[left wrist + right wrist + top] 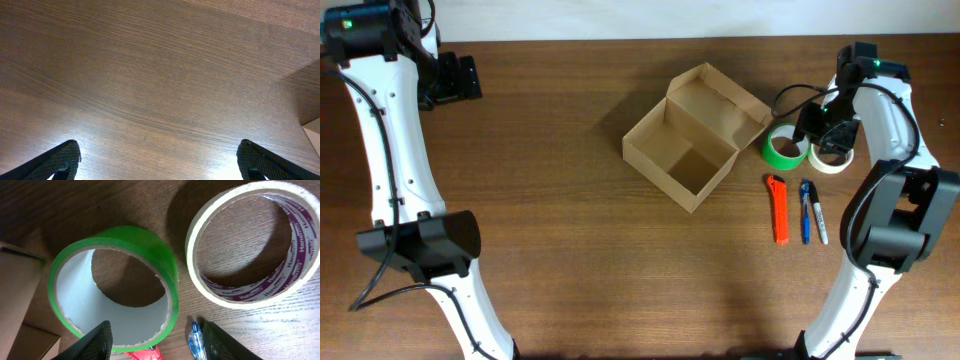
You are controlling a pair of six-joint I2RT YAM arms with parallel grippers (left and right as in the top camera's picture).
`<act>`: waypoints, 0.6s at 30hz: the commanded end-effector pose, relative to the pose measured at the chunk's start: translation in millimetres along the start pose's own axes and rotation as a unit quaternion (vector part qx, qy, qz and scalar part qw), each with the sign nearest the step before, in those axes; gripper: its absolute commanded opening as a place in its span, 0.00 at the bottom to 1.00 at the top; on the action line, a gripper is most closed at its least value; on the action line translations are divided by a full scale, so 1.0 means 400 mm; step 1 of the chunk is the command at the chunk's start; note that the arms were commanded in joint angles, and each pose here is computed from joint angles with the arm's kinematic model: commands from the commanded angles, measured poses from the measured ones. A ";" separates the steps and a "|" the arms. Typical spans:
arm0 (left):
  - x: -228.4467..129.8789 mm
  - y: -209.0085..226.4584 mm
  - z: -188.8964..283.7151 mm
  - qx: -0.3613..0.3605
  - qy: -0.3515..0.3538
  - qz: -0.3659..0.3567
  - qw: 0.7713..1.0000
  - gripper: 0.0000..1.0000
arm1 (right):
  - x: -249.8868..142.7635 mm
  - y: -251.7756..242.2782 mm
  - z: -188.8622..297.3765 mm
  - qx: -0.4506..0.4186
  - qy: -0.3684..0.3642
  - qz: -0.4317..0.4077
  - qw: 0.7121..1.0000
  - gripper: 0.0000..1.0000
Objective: Pack container
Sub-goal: 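Grasp the green tape roll by its rim with the right gripper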
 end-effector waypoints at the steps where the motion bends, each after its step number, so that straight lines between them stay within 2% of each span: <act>1: -0.001 0.001 0.005 -0.004 -0.003 0.009 1.000 1.00 | 0.007 -0.012 -0.040 -0.017 0.008 -0.010 1.000 0.59; 7: -0.001 -0.001 0.005 -0.005 -0.003 0.008 1.000 1.00 | 0.004 -0.017 -0.084 -0.024 0.023 -0.022 0.999 0.57; 8: -0.001 -0.001 0.005 -0.005 -0.003 0.008 1.000 1.00 | 0.004 -0.017 -0.087 -0.024 0.024 -0.022 0.999 0.52; 11: 0.000 -0.001 0.005 -0.005 -0.003 0.008 1.000 1.00 | 0.009 -0.015 -0.088 -0.022 0.020 -0.021 0.999 0.25; 13: 0.000 -0.001 0.005 -0.005 -0.003 0.008 1.000 1.00 | 0.008 -0.017 -0.088 -0.023 0.021 -0.022 0.999 0.04; 18: -0.001 -0.001 0.005 -0.005 -0.003 0.008 1.000 1.00 | 0.011 -0.016 -0.074 -0.021 0.018 -0.022 0.999 0.04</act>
Point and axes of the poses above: each gripper's point midway between its finger pads, its own z axis back along the fingers, its own y axis along the line the jaws close on, x = y × z, the point moved 2 cm from there along z, back along the fingers, and after that the axes turned 12 degrees about -z, right-handed, at the moved point
